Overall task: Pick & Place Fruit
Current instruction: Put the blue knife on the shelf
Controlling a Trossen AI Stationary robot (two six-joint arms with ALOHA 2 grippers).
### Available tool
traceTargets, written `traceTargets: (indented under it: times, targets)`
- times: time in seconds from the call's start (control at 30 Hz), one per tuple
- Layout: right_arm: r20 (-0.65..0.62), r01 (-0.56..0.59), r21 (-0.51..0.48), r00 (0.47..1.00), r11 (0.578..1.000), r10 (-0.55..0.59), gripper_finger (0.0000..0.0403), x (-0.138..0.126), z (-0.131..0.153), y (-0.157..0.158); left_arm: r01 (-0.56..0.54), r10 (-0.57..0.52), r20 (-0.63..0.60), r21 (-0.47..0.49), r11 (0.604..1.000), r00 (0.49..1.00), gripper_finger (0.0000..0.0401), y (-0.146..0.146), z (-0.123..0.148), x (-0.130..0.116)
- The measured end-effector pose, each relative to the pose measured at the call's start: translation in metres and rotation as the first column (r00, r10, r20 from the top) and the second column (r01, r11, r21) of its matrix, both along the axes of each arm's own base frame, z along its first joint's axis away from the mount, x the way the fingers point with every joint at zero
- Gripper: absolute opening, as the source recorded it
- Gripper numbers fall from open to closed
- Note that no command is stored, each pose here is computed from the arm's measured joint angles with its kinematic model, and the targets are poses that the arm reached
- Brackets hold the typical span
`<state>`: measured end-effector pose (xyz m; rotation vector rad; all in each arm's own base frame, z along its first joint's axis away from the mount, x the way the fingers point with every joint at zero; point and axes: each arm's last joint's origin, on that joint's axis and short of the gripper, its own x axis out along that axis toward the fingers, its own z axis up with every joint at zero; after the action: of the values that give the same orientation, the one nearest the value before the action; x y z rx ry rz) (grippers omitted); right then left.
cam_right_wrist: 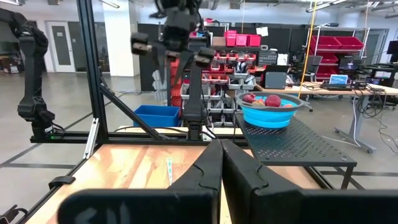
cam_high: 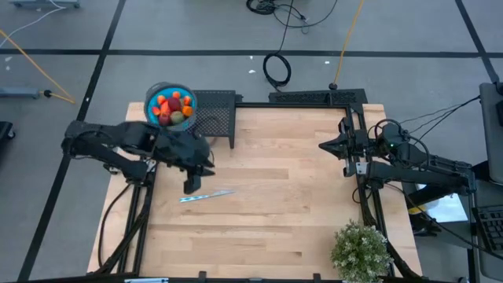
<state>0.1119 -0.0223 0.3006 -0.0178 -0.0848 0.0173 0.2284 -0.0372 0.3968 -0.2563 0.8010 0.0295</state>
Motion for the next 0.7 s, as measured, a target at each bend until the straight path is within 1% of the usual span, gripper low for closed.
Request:
traceTargets:
  times: [0.17,0.37,0.57,0.7]
  targets:
    - [0.000,0.000,0.000,1.000,1.000,0.000,0.0000,0.000,0.000,0.000,0.033,-0.032,-0.160,0.002,0.999,0.987,0.0106,-0.018,-0.022,0.011]
    - [0.000,-0.003,0.000,1.000,1.000,0.003,0.0000,0.000,0.000,0.000,0.028,-0.020,-0.381,0.016,0.999,0.924,0.0106,-0.038,-0.060,0.023]
    - [0.000,-0.004,0.000,1.000,1.000,0.004,0.0000,0.000,0.000,0.000,0.032,-0.006,-0.508,0.042,0.999,0.862,0.0107,-0.053,-0.096,0.030]
    - [0.000,-0.004,0.000,1.000,1.000,0.004,0.0000,0.000,0.000,0.000,0.000,0.026,-0.569,0.046,0.999,0.822,0.0116,-0.057,-0.117,0.025]
